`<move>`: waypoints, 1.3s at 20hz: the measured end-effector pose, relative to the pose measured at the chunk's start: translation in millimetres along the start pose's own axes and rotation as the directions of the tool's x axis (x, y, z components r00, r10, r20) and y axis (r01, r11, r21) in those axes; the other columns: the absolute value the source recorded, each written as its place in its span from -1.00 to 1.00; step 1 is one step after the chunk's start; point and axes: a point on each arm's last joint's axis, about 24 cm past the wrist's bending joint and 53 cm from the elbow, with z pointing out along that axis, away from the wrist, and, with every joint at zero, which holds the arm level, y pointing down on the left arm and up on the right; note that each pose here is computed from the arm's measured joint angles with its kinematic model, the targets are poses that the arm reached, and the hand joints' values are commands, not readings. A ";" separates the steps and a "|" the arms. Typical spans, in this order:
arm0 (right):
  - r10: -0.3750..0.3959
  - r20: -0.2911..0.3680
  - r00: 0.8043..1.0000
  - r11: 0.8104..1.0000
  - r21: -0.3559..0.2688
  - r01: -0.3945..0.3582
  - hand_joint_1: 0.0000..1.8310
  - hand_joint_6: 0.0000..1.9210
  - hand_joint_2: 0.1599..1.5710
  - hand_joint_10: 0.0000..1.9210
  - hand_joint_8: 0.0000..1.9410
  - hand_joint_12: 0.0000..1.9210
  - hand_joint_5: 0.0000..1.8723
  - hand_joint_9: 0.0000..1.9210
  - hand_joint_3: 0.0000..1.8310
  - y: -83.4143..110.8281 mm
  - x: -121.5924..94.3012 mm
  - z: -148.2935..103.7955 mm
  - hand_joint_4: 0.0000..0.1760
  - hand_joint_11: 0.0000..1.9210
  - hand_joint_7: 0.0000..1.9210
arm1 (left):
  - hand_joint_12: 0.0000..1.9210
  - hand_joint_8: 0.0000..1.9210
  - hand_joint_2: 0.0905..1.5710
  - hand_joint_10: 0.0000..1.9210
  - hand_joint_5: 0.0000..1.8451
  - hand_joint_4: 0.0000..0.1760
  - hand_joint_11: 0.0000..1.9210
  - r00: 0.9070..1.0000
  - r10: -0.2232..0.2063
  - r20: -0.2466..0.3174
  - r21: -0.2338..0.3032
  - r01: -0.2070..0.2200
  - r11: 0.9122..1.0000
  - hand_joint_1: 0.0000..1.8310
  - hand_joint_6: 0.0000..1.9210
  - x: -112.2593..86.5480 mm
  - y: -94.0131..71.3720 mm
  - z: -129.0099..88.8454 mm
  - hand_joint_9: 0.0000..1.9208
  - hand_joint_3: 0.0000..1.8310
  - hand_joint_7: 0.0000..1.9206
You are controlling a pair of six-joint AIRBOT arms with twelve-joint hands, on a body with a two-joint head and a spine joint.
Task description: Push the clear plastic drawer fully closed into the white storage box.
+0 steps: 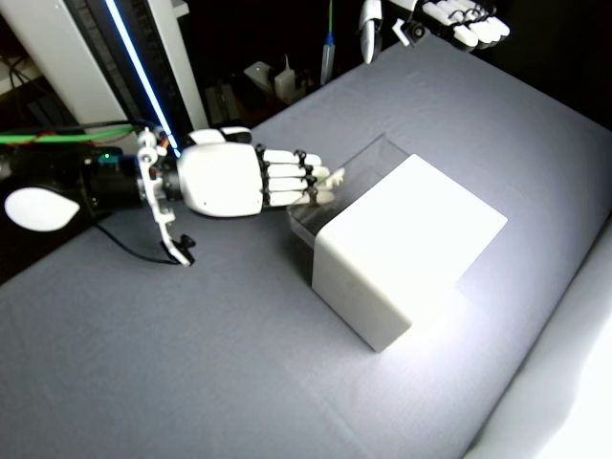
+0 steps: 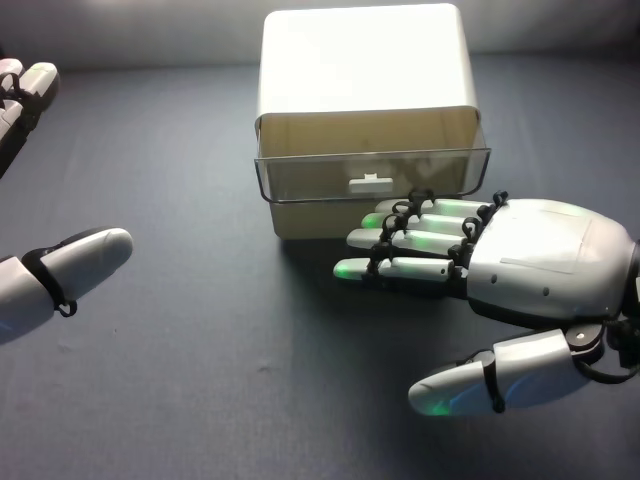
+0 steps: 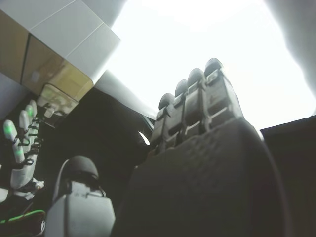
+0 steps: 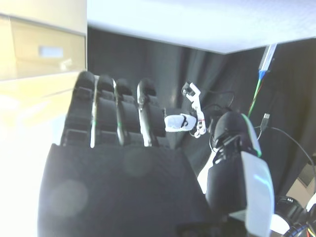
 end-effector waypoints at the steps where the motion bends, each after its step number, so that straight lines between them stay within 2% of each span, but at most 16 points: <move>1: -0.004 -0.001 1.000 1.000 0.002 0.004 -1.00 -0.98 0.33 -1.00 -0.99 -1.00 -0.83 -1.00 -1.00 -0.6 -0.2 -0.1 -0.65 -1.00 -0.99 | -1.00 -1.00 0.28 -1.00 -1.00 -0.35 -1.00 1.000 0.000 0.000 -0.001 0.000 1.000 -1.00 -1.00 0.1 0.2 -0.1 -1.00 -1.00 -1.00; 2: -0.007 -0.001 1.000 1.000 0.004 0.007 -1.00 -0.99 0.33 -1.00 -0.99 -1.00 -0.84 -1.00 -1.00 -0.5 -0.8 0.4 -0.55 -1.00 -0.98 | -1.00 -1.00 0.29 -1.00 -1.00 -0.39 -1.00 1.000 0.000 -0.001 0.000 0.000 1.000 -1.00 -1.00 0.1 0.1 -0.1 -1.00 -1.00 -1.00; 6: -0.021 0.007 1.000 1.000 0.006 0.021 -1.00 -1.00 0.26 -1.00 -1.00 -1.00 -0.85 -1.00 -1.00 -0.4 -5.9 2.3 -0.49 -1.00 -1.00 | -1.00 -1.00 0.29 -1.00 -1.00 -0.27 -1.00 1.000 0.000 0.000 -0.002 0.000 1.000 -1.00 -1.00 -0.1 0.5 0.0 -1.00 -1.00 -1.00; 8: -0.039 0.011 0.999 0.999 0.008 0.039 -1.00 -1.00 0.23 -1.00 -1.00 -1.00 -0.85 -1.00 -1.00 -0.9 -9.7 3.6 -0.66 -1.00 -1.00 | -1.00 -1.00 0.28 -1.00 -1.00 -0.06 -1.00 1.000 0.000 0.000 -0.001 0.000 1.000 -1.00 -1.00 0.0 0.3 -0.1 -1.00 -1.00 -1.00; 10: -0.038 0.014 0.999 0.999 0.011 0.038 -1.00 -1.00 0.22 -1.00 -1.00 -1.00 -0.86 -1.00 -1.00 -1.7 -10.6 3.6 -0.68 -1.00 -1.00 | -1.00 -1.00 0.27 -1.00 -1.00 -0.06 -1.00 1.000 0.000 0.000 -0.001 0.000 1.000 -0.99 -1.00 -0.1 0.3 -0.1 -1.00 -1.00 -1.00; 11: -0.042 0.013 0.999 0.999 0.015 0.042 -1.00 -1.00 0.22 -1.00 -1.00 -1.00 -0.87 -1.00 -1.00 -2.9 -10.7 3.4 -0.61 -1.00 -1.00 | -1.00 -1.00 0.26 -1.00 -1.00 -0.10 -1.00 1.000 0.000 0.000 -0.002 0.000 1.000 -0.99 -1.00 0.1 0.4 -0.1 -1.00 -1.00 -1.00; 14: -0.060 0.011 0.998 0.998 0.028 0.060 -1.00 -0.99 0.23 -1.00 -1.00 -1.00 -0.84 -1.00 -1.00 -7.0 -11.2 3.1 -0.67 -1.00 -1.00 | -1.00 -1.00 0.26 -1.00 -1.00 -0.06 -1.00 1.000 -0.001 0.000 -0.002 0.001 1.000 -0.98 -1.00 0.0 0.4 -0.1 -1.00 -1.00 -1.00; 15: -0.063 0.010 0.998 0.997 0.033 0.063 -1.00 -0.98 0.23 -1.00 -1.00 -1.00 -0.82 -1.00 -1.00 -7.6 -12.4 3.9 -0.83 -1.00 -0.99 | -1.00 -1.00 0.27 -1.00 -1.00 -0.09 -1.00 1.000 -0.002 0.000 -0.002 0.002 1.000 -0.98 -1.00 0.0 0.4 -0.1 -1.00 -1.00 -1.00; 16: -0.065 0.012 0.998 0.997 0.035 0.065 -1.00 -0.98 0.23 -1.00 -0.99 -1.00 -0.81 -1.00 -1.00 -8.2 -13.2 4.0 -0.89 -1.00 -0.99 | -1.00 -1.00 0.27 -1.00 -1.00 -0.01 -1.00 1.000 -0.003 0.000 -0.002 0.003 1.000 -0.98 -1.00 0.1 0.4 -0.1 -1.00 -1.00 -1.00; 17: -0.076 0.015 0.997 0.996 0.040 0.075 -1.00 -0.98 0.22 -1.00 -0.99 -1.00 -0.80 -1.00 -1.00 -9.6 -15.4 4.3 -0.85 -1.00 -0.98 | -1.00 -1.00 0.26 -1.00 -1.00 0.03 -1.00 1.000 -0.004 0.000 0.000 0.004 1.000 -0.98 -1.00 0.0 0.1 -0.1 -1.00 -1.00 -1.00; 18: -0.088 0.017 0.996 0.995 0.048 0.087 -1.00 -0.99 0.21 -1.00 -0.99 -1.00 -0.82 -1.00 -1.00 -11.2 -16.5 4.5 -0.77 -1.00 -0.98 | -1.00 -1.00 0.26 -1.00 -1.00 -0.03 -1.00 1.000 -0.004 -0.001 -0.002 0.004 1.000 -0.98 -1.00 0.2 0.5 -0.3 -1.00 -1.00 -1.00; 20: -0.093 0.019 0.996 0.994 0.061 0.091 -1.00 -0.99 0.22 -1.00 -0.99 -1.00 -0.82 -1.00 -1.00 -15.9 -18.8 3.8 -0.78 -1.00 -0.97 | -1.00 -1.00 0.26 -1.00 -1.00 -0.03 -1.00 1.000 -0.005 0.000 -0.002 0.005 1.000 -0.98 -1.00 -0.4 1.1 0.0 -1.00 -1.00 -1.00; 22: -0.091 0.023 0.996 0.993 0.079 0.089 -1.00 -0.99 0.21 -1.00 -1.00 -1.00 -0.83 -1.00 -1.00 -21.4 -21.1 3.0 -0.65 -1.00 -1.00 | -1.00 -1.00 0.26 -1.00 -1.00 0.01 -1.00 1.000 -0.005 0.000 -0.002 0.005 1.000 -0.98 -1.00 -0.3 0.9 0.0 -1.00 -1.00 -1.00; 24: -0.093 0.024 0.995 0.991 0.096 0.090 -1.00 -0.99 0.21 -1.00 -1.00 -1.00 -0.82 -1.00 -1.00 -27.1 -23.1 2.0 -0.55 -1.00 -1.00 | -1.00 -1.00 0.26 -1.00 -1.00 -0.09 -1.00 1.000 -0.005 -0.001 -0.001 0.005 1.000 -0.99 -1.00 0.0 1.0 -0.1 -1.00 -1.00 -1.00; 25: -0.090 0.026 0.996 0.990 0.107 0.087 -1.00 -0.99 0.21 -1.00 -1.00 -1.00 -0.81 -1.00 -1.00 -30.7 -24.6 1.4 -0.53 -1.00 -0.99 | -1.00 -1.00 0.27 -1.00 -1.00 -0.02 -1.00 1.000 -0.005 -0.001 -0.002 0.005 1.000 -0.99 -1.00 -0.1 1.0 -0.1 -1.00 -1.00 -1.00; 26: -0.093 0.029 0.995 0.989 0.115 0.089 -1.00 -0.99 0.19 -1.00 -1.00 -1.00 -0.81 -1.00 -1.00 -33.1 -26.0 0.9 -0.53 -1.00 -0.99 | -1.00 -1.00 0.27 -1.00 -1.00 -0.11 -1.00 1.000 -0.004 0.000 -0.002 0.004 1.000 -0.99 -1.00 -0.3 1.1 -0.1 -1.00 -1.00 -1.00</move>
